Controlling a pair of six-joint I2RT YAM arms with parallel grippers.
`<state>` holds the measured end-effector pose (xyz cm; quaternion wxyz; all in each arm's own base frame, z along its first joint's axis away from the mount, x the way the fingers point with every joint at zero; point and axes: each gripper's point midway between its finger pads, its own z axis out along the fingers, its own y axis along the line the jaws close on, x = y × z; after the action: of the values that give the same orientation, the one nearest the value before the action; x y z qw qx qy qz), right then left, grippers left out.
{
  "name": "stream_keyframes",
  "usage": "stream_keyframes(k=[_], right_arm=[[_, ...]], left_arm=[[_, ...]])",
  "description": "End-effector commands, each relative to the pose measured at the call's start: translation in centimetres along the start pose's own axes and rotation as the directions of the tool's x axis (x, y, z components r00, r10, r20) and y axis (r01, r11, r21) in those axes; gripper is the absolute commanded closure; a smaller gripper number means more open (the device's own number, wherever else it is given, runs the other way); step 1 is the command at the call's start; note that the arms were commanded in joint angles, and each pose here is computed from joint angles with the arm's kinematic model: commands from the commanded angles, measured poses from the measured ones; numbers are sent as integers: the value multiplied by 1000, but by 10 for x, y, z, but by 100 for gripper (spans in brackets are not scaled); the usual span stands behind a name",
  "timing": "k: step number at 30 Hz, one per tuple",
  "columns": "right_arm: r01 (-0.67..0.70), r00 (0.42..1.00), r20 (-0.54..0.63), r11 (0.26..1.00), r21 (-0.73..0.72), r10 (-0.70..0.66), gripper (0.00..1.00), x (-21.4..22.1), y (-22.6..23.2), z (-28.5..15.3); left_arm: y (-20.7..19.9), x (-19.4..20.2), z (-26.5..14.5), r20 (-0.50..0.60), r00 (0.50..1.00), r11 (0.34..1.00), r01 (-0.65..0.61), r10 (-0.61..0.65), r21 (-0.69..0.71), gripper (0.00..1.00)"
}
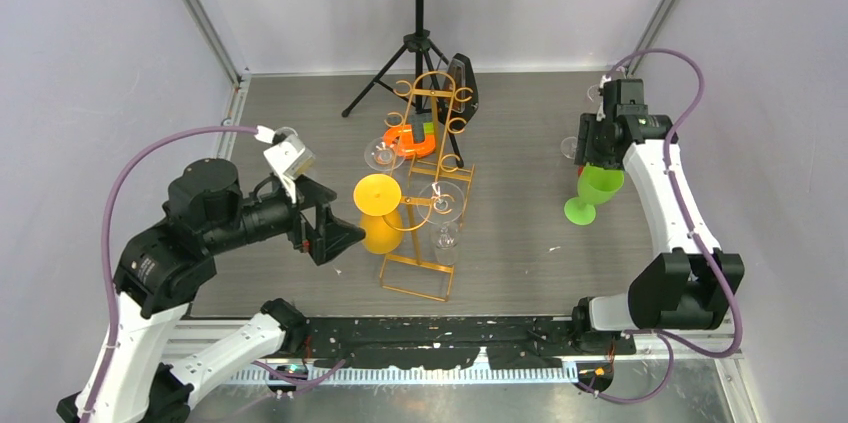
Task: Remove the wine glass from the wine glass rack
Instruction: Place the wine glass at the center of the board, then pick up the wine glass from the wine rack.
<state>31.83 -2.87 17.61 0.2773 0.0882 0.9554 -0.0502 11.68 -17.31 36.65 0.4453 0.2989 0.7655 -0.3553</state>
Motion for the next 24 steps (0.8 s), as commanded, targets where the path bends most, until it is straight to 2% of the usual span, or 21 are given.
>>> stream_keyframes(k=[1,9,14,19,24], right_arm=[[-62,977,207,997,36,53,42,-45,-14,-53],[-68,936,340,993,-94,96,41,-64,1,-102],[-36,909,398,974,-223,125,40,-68,21,-129],[15,884,434,918,-397,173,40,-73,51,-161],[74,846,490,866,-495,208,39,-73,69,-198]], left_arm=[[0,-25,-13,81,996,999,-16,19,-48,1],[0,-51,-21,149,989,997,8,4,-79,0],[4,-62,-14,146,989,995,38,-24,-94,0],[15,-73,-4,152,987,989,65,-44,-136,0],[31,-84,9,152,986,978,100,-73,-182,1]])
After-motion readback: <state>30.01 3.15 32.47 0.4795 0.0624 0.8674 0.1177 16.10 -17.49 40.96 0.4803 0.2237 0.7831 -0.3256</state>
